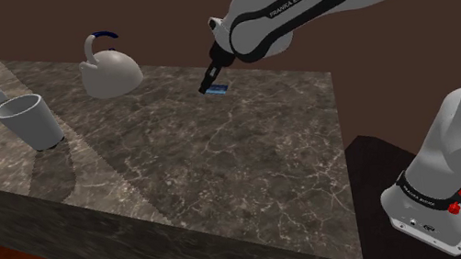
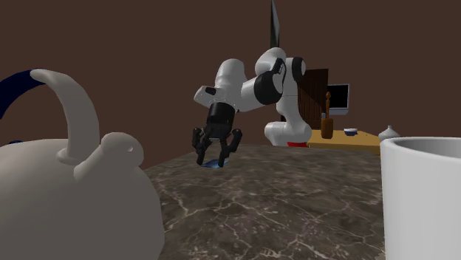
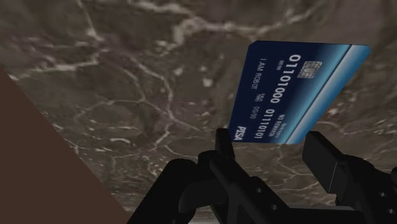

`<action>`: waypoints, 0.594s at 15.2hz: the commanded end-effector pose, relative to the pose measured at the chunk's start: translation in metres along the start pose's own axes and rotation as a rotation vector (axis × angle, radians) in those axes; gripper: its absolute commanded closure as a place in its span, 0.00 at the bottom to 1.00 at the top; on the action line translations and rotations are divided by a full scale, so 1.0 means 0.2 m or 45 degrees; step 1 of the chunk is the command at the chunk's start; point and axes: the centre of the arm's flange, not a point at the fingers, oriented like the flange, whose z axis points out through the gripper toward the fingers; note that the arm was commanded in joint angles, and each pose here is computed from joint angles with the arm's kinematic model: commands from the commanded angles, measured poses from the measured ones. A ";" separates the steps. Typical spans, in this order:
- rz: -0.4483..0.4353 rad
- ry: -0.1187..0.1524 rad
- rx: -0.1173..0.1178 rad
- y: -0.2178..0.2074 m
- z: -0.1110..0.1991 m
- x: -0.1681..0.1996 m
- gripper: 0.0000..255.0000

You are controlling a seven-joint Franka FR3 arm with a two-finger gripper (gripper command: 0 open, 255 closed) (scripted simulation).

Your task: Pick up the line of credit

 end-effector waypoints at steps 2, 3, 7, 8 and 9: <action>0.000 0.000 0.000 0.00 -0.04 0.03 1.00; 0.000 0.000 0.000 0.00 -0.07 0.04 1.00; 0.000 0.000 0.000 0.00 -0.15 0.10 1.00; 0.000 0.000 0.000 0.00 -0.18 0.12 1.00; 0.000 0.000 0.000 0.00 -0.20 0.13 1.00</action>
